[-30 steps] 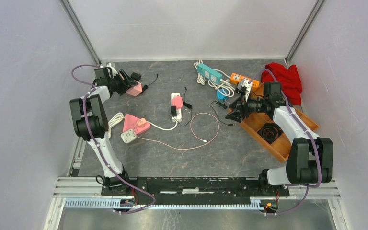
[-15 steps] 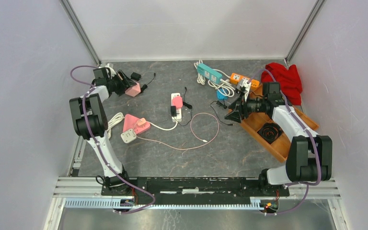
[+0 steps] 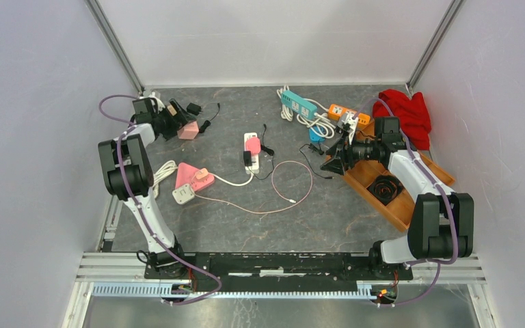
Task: Pull the plug off the socket
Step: Place the plug at the center of the board.
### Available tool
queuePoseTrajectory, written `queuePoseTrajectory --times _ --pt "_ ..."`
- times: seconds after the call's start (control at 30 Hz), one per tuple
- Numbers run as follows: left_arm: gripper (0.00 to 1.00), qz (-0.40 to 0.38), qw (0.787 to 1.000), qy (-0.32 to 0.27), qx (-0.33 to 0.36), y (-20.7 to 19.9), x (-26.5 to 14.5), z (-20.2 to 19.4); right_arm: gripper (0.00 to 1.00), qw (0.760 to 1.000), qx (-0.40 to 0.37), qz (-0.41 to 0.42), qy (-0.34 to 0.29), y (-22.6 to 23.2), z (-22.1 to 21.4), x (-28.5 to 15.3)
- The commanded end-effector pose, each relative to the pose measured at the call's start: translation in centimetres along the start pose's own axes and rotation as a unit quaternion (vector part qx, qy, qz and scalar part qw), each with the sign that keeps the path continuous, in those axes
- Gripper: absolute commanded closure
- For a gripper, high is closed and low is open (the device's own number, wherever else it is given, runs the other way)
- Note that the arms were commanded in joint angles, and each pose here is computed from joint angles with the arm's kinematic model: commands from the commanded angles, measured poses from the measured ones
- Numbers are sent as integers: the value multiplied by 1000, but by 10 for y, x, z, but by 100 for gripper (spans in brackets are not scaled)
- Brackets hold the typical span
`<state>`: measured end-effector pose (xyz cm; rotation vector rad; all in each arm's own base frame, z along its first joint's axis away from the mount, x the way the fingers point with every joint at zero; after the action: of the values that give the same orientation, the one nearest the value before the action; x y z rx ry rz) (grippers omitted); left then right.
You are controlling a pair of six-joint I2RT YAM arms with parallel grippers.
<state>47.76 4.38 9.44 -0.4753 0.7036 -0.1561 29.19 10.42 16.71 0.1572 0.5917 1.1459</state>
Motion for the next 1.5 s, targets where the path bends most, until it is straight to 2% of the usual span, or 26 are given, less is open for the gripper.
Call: queuePoseTrajectory --times 0.0,0.13,0.27,0.77,1.0,1.3,1.4,1.47 --pt "0 20 997 -59 39 -9 -27 33 24 1000 -24 -1 -6 -2 15 -1" --pt "0 65 992 -88 62 -5 -43 39 24 1000 -25 -1 -6 -1 15 -1" --pt "0 103 988 -92 73 1 -52 38 24 1000 -27 0 -8 -1 16 -2" --pt "0 122 975 -153 106 -20 -97 58 24 1000 -29 -1 -7 0 16 -2" --pt "0 131 955 -214 160 -52 -138 77 24 1000 -30 -2 -7 0 16 -2" --pt "0 166 904 -328 221 -93 -197 84 24 1000 -31 -2 -6 0 16 -2" --pt "0 173 901 -350 192 -98 -199 80 24 1000 -28 -2 -5 -1 15 -2" --pt "0 137 907 -344 199 -111 -196 81 24 1000 -28 -2 -4 -1 14 -2"
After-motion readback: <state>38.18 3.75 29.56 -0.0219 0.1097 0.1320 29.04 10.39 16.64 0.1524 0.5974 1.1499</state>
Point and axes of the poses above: each gripper's point midway between its finger pads, its own x axis out along the fingers, its own y axis along the line the jaws close on, z = x × y, the point moved 5 cm from there along -x, back along the fingers, and after that the axes turned 12 degrees about x, right-handed, at the moved point
